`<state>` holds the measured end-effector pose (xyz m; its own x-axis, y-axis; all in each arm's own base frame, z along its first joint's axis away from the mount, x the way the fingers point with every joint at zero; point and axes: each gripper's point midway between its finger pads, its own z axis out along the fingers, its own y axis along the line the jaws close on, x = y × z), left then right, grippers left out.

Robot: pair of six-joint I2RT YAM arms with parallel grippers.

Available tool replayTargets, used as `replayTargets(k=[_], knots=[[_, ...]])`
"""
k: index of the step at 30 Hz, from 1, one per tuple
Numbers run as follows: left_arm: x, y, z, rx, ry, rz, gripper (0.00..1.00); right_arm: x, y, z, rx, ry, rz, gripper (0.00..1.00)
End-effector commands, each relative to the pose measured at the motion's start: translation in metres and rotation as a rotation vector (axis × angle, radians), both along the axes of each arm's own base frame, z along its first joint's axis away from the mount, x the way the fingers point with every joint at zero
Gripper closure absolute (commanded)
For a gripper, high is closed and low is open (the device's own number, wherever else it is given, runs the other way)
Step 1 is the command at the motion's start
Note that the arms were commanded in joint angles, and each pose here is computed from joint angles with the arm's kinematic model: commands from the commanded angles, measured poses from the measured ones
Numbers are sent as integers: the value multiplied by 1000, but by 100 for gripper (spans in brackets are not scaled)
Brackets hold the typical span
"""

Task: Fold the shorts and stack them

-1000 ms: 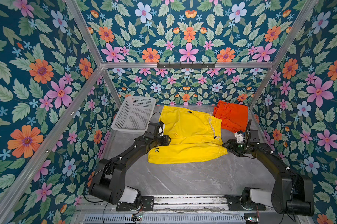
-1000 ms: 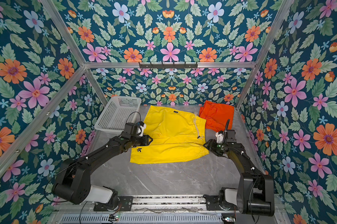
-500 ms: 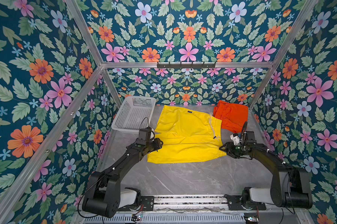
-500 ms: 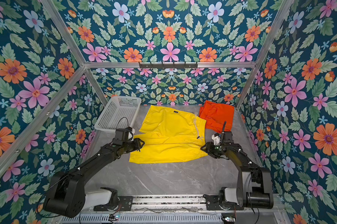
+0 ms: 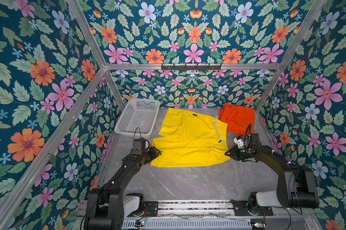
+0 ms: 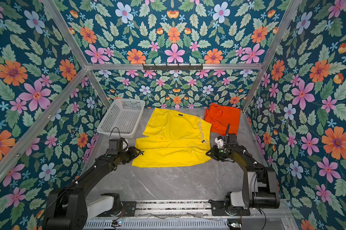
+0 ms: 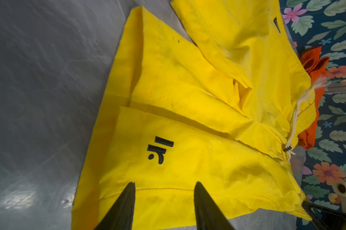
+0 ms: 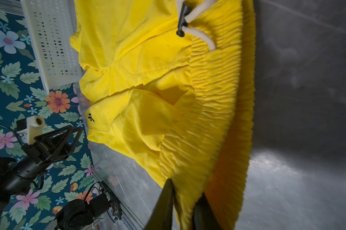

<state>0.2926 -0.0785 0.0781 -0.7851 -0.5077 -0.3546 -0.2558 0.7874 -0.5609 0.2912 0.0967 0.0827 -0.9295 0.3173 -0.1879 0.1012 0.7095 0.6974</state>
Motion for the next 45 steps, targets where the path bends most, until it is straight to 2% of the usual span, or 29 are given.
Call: replayTargets(k=[1, 5, 16, 19, 23, 25, 29, 32, 38, 45], knots=[[-7, 10, -8, 4, 41, 37, 50, 2, 0, 7, 2, -18, 5, 85], [-5, 26, -9, 56, 16, 79, 50, 3, 0, 8, 2, -19, 2, 85], [-1, 9, -29, -15, 77, -12, 66, 3, 1, 10, 6, -24, 0, 85], [0, 6, -29, -29, 76, -23, 74, 3, 2, 13, 10, -26, 0, 87], [-1, 5, -27, -35, 79, -35, 98, 0, 4, 19, 21, -36, -6, 88], [-1, 4, -21, -37, 69, -41, 100, -2, 4, 24, 26, -44, -11, 89], [-1, 8, 10, 3, 3, -49, 100, -6, 4, 45, 36, -89, -42, 94], [-1, 19, 46, 78, -80, -43, 100, -15, 5, 63, 52, -128, -54, 97], [-9, 40, 110, 226, -210, -20, 100, -41, 8, 88, 77, -160, -66, 98], [-22, 59, 178, 342, -357, 40, 100, -76, 12, 114, 100, -162, -62, 98]])
